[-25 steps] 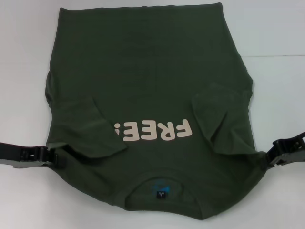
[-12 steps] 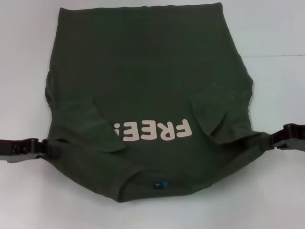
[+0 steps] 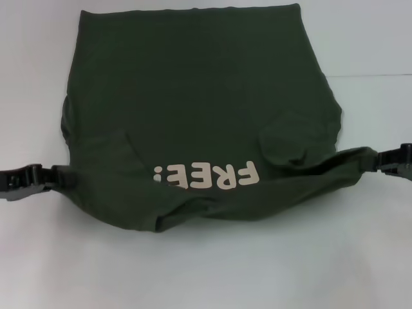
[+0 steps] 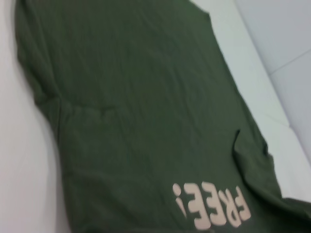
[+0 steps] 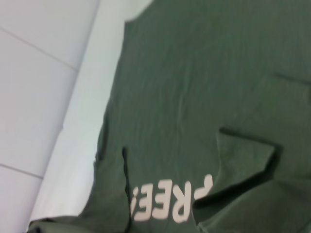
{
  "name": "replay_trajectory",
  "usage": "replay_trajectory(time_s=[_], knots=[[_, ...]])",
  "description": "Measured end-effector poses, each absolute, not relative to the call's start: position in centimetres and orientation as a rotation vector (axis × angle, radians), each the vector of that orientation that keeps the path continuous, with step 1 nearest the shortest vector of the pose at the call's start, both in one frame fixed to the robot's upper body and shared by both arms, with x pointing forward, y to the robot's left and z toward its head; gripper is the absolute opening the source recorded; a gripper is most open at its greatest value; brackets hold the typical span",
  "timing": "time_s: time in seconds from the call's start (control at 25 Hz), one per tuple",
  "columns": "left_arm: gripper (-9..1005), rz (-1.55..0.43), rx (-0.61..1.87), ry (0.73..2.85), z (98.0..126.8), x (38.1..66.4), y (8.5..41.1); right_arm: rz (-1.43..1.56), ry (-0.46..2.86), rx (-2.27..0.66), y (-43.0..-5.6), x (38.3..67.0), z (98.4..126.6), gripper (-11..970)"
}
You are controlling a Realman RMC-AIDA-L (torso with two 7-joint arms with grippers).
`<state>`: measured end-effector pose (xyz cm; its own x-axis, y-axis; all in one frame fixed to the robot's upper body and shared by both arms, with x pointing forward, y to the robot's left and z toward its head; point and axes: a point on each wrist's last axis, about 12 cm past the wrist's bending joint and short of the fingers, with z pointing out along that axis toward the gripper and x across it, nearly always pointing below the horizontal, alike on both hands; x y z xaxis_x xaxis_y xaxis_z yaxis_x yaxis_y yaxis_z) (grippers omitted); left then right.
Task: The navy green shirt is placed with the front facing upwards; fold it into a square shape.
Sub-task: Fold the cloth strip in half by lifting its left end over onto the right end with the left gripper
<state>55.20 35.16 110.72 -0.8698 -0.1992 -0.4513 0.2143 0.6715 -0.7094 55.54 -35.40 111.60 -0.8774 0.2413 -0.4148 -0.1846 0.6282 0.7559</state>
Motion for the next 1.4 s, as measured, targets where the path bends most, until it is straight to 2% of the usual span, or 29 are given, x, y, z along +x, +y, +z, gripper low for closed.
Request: replay_trajectory(time_s=[0.2,0.6,1.4], knots=[[66,-1.135,-0.007,2.296,111.0,55.3,35.0,1.217,2.279,0.067,-35.2,55.3,110.7,34],[67,-1.16,-0.084,2.136,111.2,55.9,35.0,1.204,2.133,0.116,-35.9,55.2,110.7,35],[66,-1.092,-0.131,1.858,110.5,58.2,32.2,1.093,1.899,0.166,-34.3,57.4,110.5,34]])
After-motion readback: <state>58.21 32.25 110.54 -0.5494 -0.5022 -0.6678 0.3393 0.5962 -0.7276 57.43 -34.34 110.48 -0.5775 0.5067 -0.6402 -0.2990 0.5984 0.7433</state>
